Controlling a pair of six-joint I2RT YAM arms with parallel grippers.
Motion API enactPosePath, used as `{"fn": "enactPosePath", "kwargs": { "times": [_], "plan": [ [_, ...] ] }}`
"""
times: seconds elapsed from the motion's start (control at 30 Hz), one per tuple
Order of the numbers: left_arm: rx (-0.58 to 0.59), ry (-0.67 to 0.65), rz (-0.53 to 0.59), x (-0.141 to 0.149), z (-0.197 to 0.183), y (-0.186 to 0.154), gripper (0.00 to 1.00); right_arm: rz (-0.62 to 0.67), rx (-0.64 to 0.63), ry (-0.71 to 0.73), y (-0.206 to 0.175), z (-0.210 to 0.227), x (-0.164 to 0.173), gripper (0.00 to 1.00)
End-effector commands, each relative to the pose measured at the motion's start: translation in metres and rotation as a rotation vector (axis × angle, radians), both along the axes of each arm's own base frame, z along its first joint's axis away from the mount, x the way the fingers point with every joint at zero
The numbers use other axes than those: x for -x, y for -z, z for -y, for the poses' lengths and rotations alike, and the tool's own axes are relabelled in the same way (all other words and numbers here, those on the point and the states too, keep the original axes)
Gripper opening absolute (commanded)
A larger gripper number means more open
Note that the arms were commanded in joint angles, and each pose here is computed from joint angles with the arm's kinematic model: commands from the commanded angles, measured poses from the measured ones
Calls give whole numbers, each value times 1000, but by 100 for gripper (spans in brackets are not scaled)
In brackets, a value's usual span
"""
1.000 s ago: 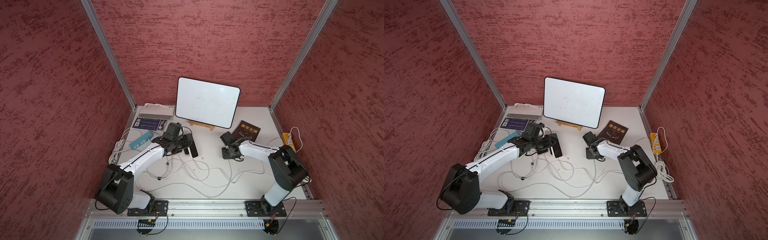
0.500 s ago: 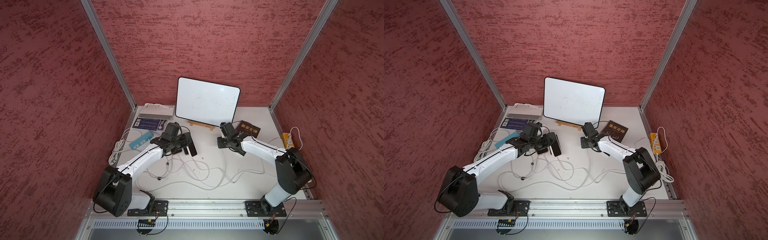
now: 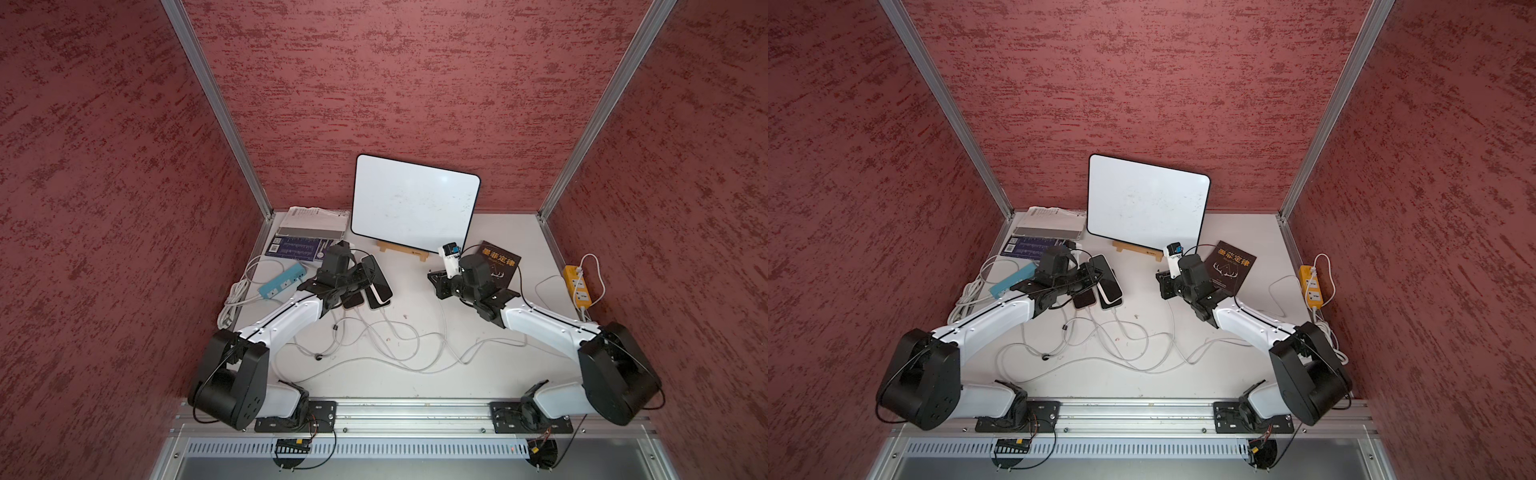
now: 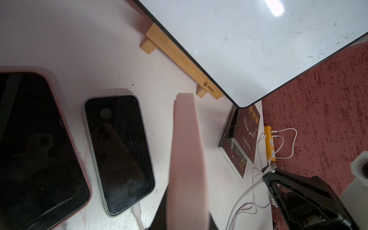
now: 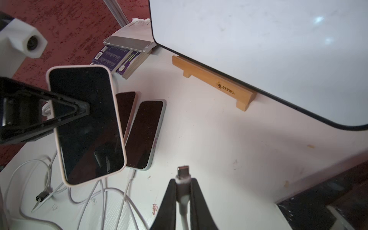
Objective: Plug the charging cable into the phone
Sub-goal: Pick up the charging cable from the center of the board, then insert the charging cable into the phone.
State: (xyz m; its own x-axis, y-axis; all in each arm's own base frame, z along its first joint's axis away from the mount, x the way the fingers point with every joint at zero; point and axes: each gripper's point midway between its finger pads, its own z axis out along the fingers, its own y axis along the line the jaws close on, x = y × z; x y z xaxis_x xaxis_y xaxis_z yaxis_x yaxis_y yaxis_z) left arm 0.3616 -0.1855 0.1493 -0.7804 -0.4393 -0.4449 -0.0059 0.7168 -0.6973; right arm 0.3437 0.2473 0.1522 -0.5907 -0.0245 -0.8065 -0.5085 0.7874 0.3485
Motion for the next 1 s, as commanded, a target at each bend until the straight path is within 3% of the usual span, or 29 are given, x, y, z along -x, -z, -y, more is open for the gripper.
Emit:
{"fn": "enactPosePath", "kwargs": {
  "times": [0.0,0.17,0.47,0.73,0.97],
  "plan": [
    [141,68,180,-24,18,-57,0,162,-109,-175,-38,-27,15,0],
    [191,133,289,-23,29,-79,0,213,-105,-272,-30,-42,31,0],
    [218,113,340,-22,22,-98,0,236,-27,-341,-16,-62,44,0],
    [220,114,375,-22,19,-95,0,188,14,-391,2,-79,50,0],
    [217,114,364,-24,20,-89,0,156,32,-358,8,-92,35,0]
  ]
}}
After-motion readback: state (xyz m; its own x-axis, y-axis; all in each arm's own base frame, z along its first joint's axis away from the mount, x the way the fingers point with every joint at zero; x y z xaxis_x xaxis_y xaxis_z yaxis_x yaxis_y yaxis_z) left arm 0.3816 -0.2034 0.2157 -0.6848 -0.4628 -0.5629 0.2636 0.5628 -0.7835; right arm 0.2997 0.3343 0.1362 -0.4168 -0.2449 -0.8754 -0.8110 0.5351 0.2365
